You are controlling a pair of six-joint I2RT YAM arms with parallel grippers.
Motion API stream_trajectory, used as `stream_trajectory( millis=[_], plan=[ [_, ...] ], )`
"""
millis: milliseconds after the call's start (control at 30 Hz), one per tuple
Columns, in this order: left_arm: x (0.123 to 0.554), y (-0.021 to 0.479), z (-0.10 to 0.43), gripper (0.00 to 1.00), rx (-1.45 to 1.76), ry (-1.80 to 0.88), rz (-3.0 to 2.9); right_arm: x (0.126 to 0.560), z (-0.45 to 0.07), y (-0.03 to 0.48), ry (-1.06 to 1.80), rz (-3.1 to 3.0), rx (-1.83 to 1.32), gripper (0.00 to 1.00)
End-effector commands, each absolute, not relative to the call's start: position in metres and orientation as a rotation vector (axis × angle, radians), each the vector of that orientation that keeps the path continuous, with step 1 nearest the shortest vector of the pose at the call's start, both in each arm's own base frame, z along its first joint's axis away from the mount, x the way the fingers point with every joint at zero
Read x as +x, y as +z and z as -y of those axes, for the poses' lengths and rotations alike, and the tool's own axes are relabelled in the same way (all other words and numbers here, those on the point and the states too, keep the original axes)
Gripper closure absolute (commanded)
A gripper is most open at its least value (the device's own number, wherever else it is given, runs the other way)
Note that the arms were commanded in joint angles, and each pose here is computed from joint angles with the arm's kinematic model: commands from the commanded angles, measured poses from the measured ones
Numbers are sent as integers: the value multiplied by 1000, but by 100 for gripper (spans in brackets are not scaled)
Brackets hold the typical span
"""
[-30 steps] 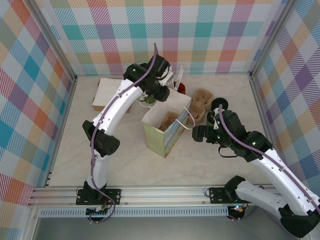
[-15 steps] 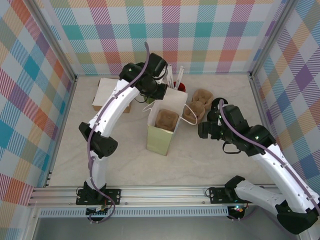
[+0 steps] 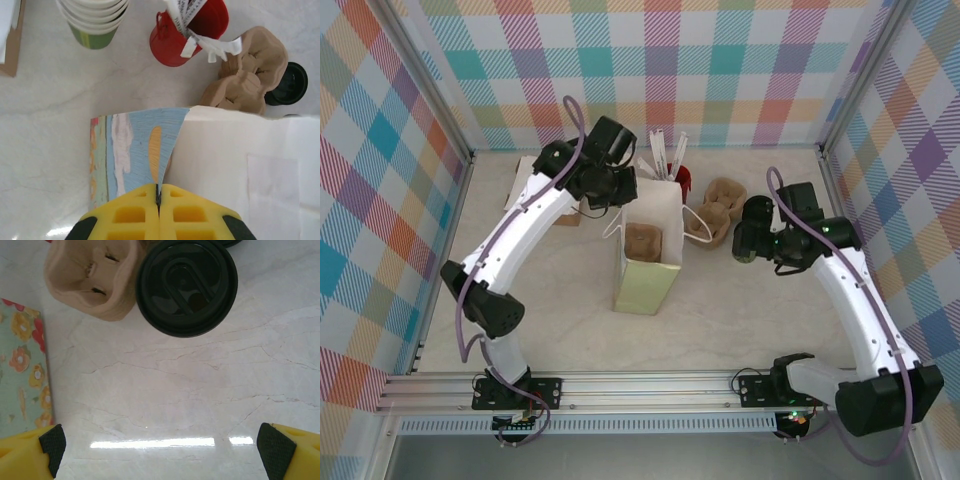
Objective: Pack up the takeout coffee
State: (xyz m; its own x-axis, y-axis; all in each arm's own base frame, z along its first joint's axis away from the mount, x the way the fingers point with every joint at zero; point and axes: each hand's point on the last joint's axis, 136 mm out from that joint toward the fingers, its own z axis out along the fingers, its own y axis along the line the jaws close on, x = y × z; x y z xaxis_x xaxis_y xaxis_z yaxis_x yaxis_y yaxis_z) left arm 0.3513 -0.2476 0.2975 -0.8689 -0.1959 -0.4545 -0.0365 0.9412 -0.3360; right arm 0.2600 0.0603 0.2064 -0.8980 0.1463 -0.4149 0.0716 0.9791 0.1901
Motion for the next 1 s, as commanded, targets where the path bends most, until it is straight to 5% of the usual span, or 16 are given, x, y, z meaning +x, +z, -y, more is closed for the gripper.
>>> stream_trajectory(
  millis=[0, 633, 967],
  plan=[
    [360, 329, 242, 100, -430, -605, -2420, 268, -60, 203, 263, -2689, 128, 0],
    [340, 308, 205, 100, -805, -645, -2297, 283, -57, 147, 164, -2919, 30, 0],
    [327, 312, 191, 62, -714, -586, -2318, 281, -56, 133, 146, -2996, 12, 0]
  ],
)
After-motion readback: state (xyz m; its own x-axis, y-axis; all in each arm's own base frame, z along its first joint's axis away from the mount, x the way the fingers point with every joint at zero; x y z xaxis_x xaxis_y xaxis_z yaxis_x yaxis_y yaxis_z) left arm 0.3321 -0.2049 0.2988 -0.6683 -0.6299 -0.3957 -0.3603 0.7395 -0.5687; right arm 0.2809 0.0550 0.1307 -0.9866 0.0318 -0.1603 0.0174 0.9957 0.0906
